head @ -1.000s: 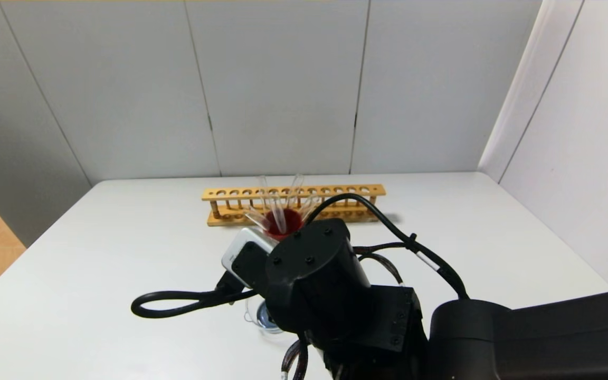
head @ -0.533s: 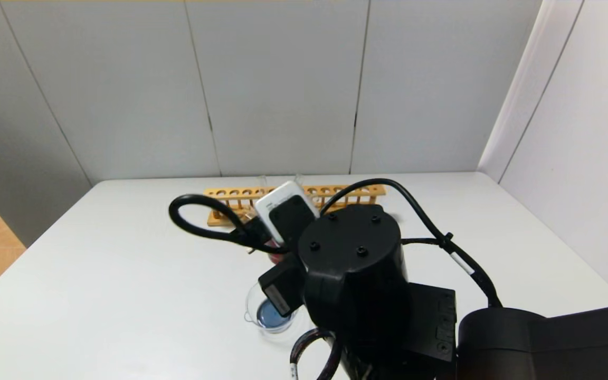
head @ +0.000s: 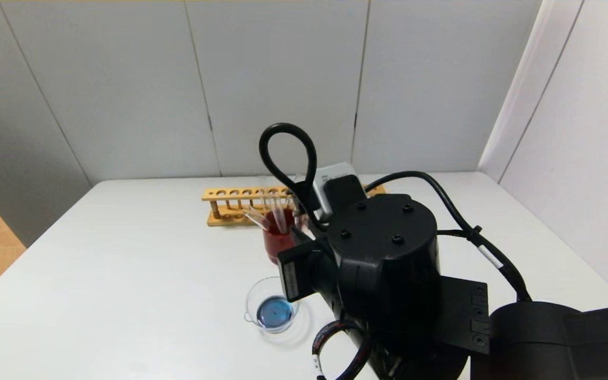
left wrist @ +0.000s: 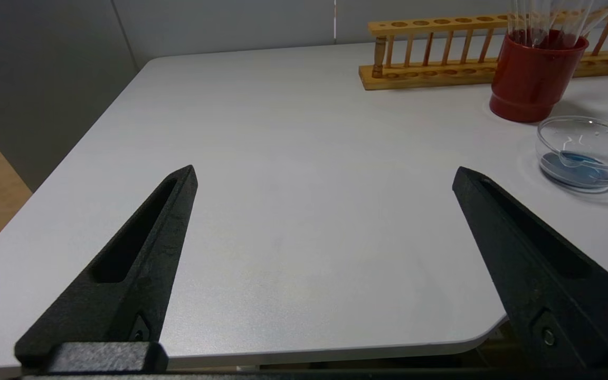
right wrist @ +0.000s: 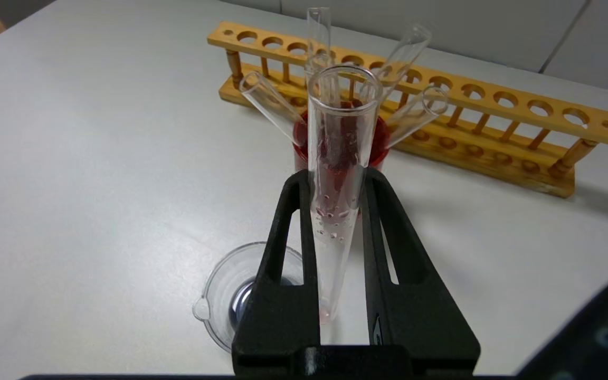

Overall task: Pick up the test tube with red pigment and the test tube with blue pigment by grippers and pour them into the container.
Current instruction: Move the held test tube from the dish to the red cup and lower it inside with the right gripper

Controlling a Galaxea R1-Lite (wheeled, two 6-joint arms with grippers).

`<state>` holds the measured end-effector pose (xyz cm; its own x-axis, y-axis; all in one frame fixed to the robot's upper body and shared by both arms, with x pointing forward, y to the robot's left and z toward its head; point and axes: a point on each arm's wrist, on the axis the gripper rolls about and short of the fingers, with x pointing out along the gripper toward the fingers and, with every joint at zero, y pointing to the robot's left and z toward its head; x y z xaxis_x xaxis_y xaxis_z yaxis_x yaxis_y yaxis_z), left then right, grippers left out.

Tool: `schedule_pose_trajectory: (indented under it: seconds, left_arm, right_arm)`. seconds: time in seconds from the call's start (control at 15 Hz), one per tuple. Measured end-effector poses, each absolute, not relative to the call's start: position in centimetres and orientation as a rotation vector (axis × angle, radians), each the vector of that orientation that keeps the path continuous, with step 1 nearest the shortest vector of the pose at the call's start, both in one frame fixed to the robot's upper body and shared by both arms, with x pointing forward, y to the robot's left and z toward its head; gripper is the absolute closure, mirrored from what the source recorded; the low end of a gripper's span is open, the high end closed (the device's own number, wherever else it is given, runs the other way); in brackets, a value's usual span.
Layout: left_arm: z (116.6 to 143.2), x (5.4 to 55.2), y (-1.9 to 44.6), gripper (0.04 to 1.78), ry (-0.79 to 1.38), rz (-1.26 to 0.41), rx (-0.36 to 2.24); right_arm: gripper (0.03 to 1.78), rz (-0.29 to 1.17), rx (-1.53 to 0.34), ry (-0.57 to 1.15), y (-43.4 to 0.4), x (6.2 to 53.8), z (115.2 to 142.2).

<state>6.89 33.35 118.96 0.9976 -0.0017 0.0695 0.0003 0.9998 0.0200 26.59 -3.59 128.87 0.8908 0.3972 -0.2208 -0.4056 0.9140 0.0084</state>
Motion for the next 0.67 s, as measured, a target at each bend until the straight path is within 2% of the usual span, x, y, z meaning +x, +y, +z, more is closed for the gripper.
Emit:
schedule_pose_trajectory:
  seconds: [0.67]
  left_arm:
    - [119.0,6.9,33.4,0.11,-0.070,-0.001,0.020]
  right_arm:
    - [1.55,0.372,0.085,0.156,-4.7,27.8,130.3]
